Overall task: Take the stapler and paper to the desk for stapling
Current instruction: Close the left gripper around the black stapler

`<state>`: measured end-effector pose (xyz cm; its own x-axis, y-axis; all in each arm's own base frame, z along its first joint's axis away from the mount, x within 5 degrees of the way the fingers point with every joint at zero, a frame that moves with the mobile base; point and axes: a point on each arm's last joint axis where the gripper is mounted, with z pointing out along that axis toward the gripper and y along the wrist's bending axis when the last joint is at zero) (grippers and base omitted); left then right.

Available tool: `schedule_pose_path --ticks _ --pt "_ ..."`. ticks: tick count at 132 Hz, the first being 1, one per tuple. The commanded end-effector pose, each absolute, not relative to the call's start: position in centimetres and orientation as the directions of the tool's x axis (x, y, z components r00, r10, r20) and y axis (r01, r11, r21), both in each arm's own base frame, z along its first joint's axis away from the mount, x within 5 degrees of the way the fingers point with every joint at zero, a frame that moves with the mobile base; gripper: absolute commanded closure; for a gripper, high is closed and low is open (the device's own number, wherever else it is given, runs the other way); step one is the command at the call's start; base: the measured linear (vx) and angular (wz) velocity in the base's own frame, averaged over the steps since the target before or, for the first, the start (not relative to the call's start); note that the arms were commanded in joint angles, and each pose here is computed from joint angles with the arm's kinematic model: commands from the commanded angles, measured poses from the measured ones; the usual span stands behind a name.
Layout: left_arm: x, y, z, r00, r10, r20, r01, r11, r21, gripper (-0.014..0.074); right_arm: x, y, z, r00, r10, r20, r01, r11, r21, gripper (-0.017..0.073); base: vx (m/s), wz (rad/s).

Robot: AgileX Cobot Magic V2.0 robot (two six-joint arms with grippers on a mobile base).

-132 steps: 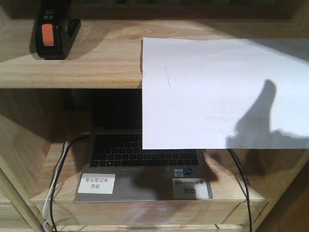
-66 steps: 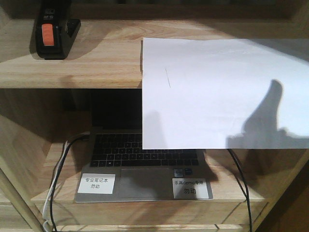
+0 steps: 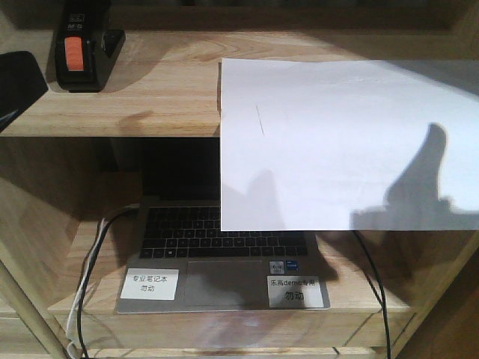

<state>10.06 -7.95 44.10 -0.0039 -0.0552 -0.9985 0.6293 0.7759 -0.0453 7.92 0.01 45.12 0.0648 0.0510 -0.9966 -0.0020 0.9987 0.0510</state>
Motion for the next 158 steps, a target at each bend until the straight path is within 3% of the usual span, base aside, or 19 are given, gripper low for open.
schedule_pose_path --ticks 1,43,64,115,158 --pt "10.1 -8.0 45.6 0.056 -0.121 -0.991 0.632 0.773 -0.058 -0.0083 7.9 -0.1 46.4 0.148 0.037 -0.988 0.004 0.999 0.038 0.0076 0.0 0.0" --pt "14.4 -9.9 48.8 -0.092 -0.148 -0.985 0.522 0.835 -0.174 -0.0069 7.9 -0.1 46.4 0.148 0.037 -0.988 0.004 0.999 0.038 0.0076 0.0 0.0" --pt "16.9 -10.9 50.7 -0.115 -0.122 -0.986 0.453 0.877 -0.161 -0.0065 7.9 -0.1 46.4 0.148 0.037 -0.988 0.004 0.999 0.038 0.0076 0.0 0.0" --pt "23.4 -12.8 52.4 -0.365 -0.046 -0.93 0.138 0.985 -0.103 -0.0051 7.9 -0.1 46.4 0.148 0.037 -0.988 0.004 0.999 0.038 0.0076 0.0 0.0" --pt "27.4 -13.8 51.7 -0.426 -0.06 -0.903 0.05 0.995 -0.09 -0.0039 7.9 -0.1 46.4 0.148 0.037 -0.988 0.004 0.999 0.038 0.0076 0.0 0.0"
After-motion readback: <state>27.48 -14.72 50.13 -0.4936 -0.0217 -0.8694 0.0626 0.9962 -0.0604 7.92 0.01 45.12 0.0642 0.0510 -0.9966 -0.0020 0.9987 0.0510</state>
